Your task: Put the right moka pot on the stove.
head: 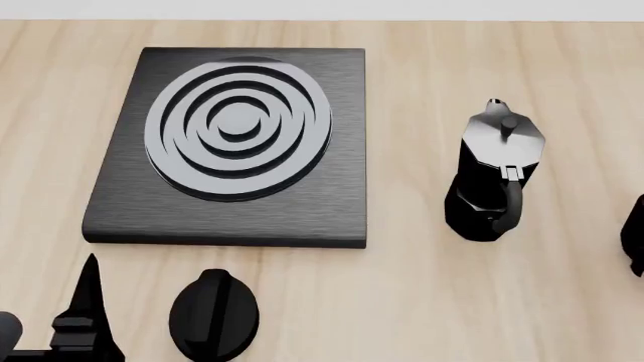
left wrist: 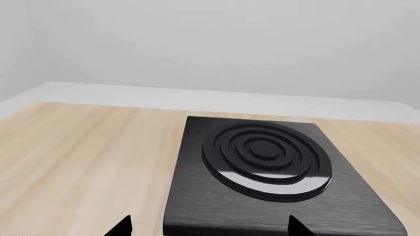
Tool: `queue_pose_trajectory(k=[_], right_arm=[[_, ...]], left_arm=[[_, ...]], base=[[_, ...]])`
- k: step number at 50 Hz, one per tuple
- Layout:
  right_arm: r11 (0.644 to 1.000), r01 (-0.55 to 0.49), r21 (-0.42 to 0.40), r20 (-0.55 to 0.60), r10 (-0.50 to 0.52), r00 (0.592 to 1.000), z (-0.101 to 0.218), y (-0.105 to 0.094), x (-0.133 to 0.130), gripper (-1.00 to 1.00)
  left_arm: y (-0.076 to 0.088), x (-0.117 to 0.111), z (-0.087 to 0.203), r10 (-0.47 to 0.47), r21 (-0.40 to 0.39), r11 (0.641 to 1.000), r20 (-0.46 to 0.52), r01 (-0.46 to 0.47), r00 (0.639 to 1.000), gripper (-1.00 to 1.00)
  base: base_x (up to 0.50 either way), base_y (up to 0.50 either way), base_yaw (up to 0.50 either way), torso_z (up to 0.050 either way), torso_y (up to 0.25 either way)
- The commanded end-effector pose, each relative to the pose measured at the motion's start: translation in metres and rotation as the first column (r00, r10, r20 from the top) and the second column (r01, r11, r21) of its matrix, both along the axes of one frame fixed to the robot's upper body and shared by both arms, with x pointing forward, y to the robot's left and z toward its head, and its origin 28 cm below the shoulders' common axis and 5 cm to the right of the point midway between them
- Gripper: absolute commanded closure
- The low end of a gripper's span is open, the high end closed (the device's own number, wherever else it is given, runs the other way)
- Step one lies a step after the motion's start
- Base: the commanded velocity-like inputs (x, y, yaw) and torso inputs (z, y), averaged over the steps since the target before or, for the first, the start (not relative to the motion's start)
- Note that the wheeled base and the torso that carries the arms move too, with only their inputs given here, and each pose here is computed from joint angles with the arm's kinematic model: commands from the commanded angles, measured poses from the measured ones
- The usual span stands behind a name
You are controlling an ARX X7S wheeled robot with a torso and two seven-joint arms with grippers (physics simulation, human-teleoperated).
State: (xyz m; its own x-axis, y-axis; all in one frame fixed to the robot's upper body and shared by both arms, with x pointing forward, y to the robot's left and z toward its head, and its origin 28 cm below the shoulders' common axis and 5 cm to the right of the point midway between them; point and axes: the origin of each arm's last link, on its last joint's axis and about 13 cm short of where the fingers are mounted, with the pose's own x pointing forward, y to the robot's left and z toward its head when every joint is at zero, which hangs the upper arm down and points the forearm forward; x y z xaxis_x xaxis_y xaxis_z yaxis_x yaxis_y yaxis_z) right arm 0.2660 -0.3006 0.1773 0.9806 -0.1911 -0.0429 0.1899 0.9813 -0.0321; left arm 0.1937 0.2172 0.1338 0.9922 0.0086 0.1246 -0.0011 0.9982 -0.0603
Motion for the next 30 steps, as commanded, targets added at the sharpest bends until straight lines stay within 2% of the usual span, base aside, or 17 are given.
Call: queue_pose_trajectory(k=[1, 4, 6, 19, 20, 22, 27, 29, 30], right_arm=[[0.998, 0.001, -0.058, 0.066, 0.003, 0.998, 0.023, 0.010, -0.027, 1.00], [0.998, 0.003, -0.066, 0.073, 0.001, 0.997, 0.027, 0.014, -0.036, 1.00], [0.997, 0.002, -0.078, 0.069, 0.004, 0.998, 0.042, 0.017, -0.042, 1.00], [0.995, -0.013, -0.101, 0.072, 0.020, 0.997, 0.048, 0.034, -0.075, 1.00], [0.994, -0.012, -0.106, 0.065, 0.019, 0.998, 0.037, 0.036, -0.077, 1.00], [0.992, -0.011, -0.125, 0.064, 0.019, 0.998, 0.050, 0.040, -0.081, 1.00], [0.990, -0.013, -0.138, 0.077, 0.024, 0.997, 0.057, 0.048, -0.091, 1.00], [0.990, -0.019, -0.142, 0.081, 0.031, 0.996, 0.042, 0.052, -0.095, 1.00], [0.989, -0.021, -0.143, 0.084, 0.034, 0.996, 0.054, 0.053, -0.097, 1.00]], left_arm=[[0.000, 0.000, 0.001, 0.001, -0.003, 1.000, 0.000, -0.001, 1.000, -1.00], [0.000, 0.000, 0.000, 0.001, -0.002, 1.000, -0.001, -0.001, 1.000, -1.00], [0.000, 0.000, 0.000, 0.001, -0.002, 1.000, -0.001, -0.001, 1.000, -1.00], [0.000, -0.001, 0.001, -0.001, -0.001, 1.000, -0.002, 0.001, 1.000, -1.00], [0.000, -0.001, 0.002, 0.000, 0.000, 1.000, -0.003, 0.000, 1.000, -1.00], [0.000, 0.000, 0.001, -0.001, 0.002, 1.000, -0.004, 0.001, 1.000, -1.00], [0.000, 0.000, 0.000, -0.001, 0.004, 1.000, -0.006, 0.001, 1.000, -1.00], [0.000, -0.001, 0.000, -0.002, 0.004, 1.000, -0.006, 0.002, 1.000, -1.00], [0.000, 0.000, 0.001, -0.002, 0.003, 1.000, -0.006, 0.002, 1.000, -1.00]], base=[[0.00, 0.00, 0.00, 0.000, 0.000], [0.00, 0.00, 0.00, 0.000, 0.000], [0.00, 0.00, 0.00, 0.000, 0.000], [0.00, 0.00, 0.00, 0.000, 0.001], [0.00, 0.00, 0.00, 0.000, 0.000], [0.00, 0.00, 0.00, 0.000, 0.000], [0.00, 0.00, 0.00, 0.000, 0.000], [0.00, 0.00, 0.00, 0.000, 0.000], [0.00, 0.00, 0.00, 0.000, 0.010]])
